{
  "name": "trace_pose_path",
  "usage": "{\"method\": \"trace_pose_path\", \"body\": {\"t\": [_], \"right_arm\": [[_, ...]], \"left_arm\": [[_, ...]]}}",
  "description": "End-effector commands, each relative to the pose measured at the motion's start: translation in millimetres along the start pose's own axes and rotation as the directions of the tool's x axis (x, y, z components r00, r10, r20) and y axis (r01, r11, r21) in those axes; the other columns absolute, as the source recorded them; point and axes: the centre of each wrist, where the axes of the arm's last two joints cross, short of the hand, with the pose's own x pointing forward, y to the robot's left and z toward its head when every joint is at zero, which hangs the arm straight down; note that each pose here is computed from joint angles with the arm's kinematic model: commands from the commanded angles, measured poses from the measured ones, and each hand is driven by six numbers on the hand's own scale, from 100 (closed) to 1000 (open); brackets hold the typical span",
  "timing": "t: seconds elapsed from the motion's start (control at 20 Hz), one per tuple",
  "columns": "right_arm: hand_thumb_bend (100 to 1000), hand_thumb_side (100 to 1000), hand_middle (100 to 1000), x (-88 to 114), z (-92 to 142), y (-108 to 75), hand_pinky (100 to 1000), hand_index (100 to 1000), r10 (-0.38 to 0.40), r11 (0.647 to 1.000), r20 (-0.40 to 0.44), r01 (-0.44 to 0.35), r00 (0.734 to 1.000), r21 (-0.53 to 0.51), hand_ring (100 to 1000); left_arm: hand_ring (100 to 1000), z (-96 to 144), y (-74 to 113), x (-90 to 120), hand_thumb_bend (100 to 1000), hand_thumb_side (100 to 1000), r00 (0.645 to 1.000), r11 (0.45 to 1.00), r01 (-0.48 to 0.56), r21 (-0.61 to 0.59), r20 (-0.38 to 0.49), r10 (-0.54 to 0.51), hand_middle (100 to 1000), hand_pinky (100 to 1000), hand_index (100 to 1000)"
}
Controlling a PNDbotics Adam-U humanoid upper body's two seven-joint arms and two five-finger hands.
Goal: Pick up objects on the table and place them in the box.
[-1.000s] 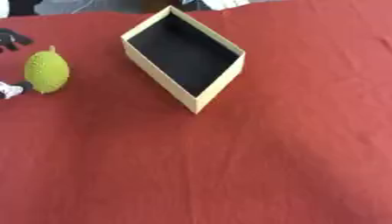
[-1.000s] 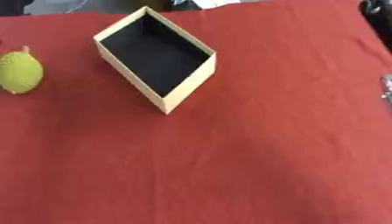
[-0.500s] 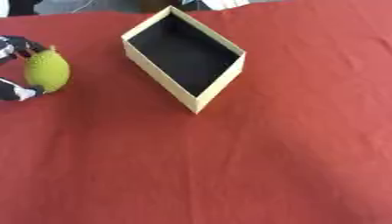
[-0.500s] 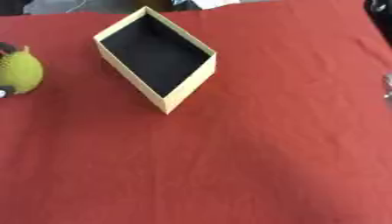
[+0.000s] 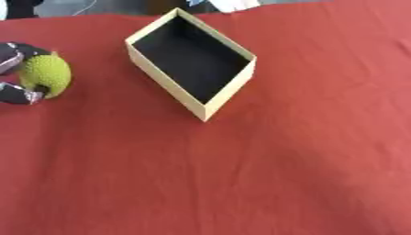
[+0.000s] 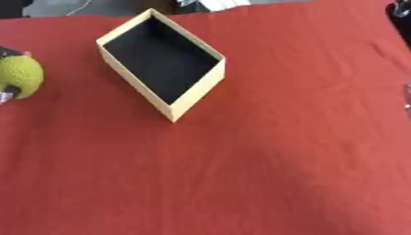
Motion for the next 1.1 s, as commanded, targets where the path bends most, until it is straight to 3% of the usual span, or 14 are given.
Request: {"method": "trace_pose_path", "body": {"t": [0.05, 0.15, 0.35, 0.7, 0.85, 1.1], "right_arm": [[100, 591, 668, 7, -5, -4.2, 797, 806, 0.002, 1.000, 0.031, -0.002, 1.000, -0.004, 767], [100, 592, 668, 6, -4, -4.5, 797, 806, 0.004, 1.000, 0.027, -0.004, 1.000, -0.006, 767], [100, 593, 668, 6, -3, -4.9, 797, 806, 0.007, 1.000, 0.021, -0.007, 1.000, -0.007, 767], [100, 593, 668, 5, -2, -6.0, 798, 806, 0.012, 1.000, 0.017, -0.012, 1.000, -0.009, 768], [100, 593, 668, 5, -3, -6.5, 798, 807, 0.014, 1.000, 0.019, -0.013, 1.000, -0.011, 768], [100, 591, 668, 7, -5, -5.8, 798, 807, 0.007, 1.000, 0.028, -0.006, 1.000, -0.013, 768]], "left_arm": [[691, 1, 6.1, -7, 182, 100, 0.998, 0.997, 0.054, 0.059, -0.021, -0.053, 665, 695, 809], [677, 2, 6.0, -7, 100, 100, 0.999, 0.996, 0.052, 0.069, -0.002, -0.052, 653, 680, 793], [647, 7, 17.0, -2, 100, 100, 0.997, 0.995, 0.042, 0.087, 0.063, -0.048, 626, 656, 770], [620, 19, 59.7, 16, 100, 100, 0.987, 0.974, 0.033, 0.223, 0.149, -0.068, 598, 640, 745], [611, 23, 83.5, 34, 100, 100, 0.973, 0.952, 0.034, 0.304, 0.209, -0.102, 587, 640, 736], [605, 23, 120.3, 87, 100, 100, 0.916, 0.907, 0.008, 0.421, 0.361, -0.175, 580, 637, 732]]}}
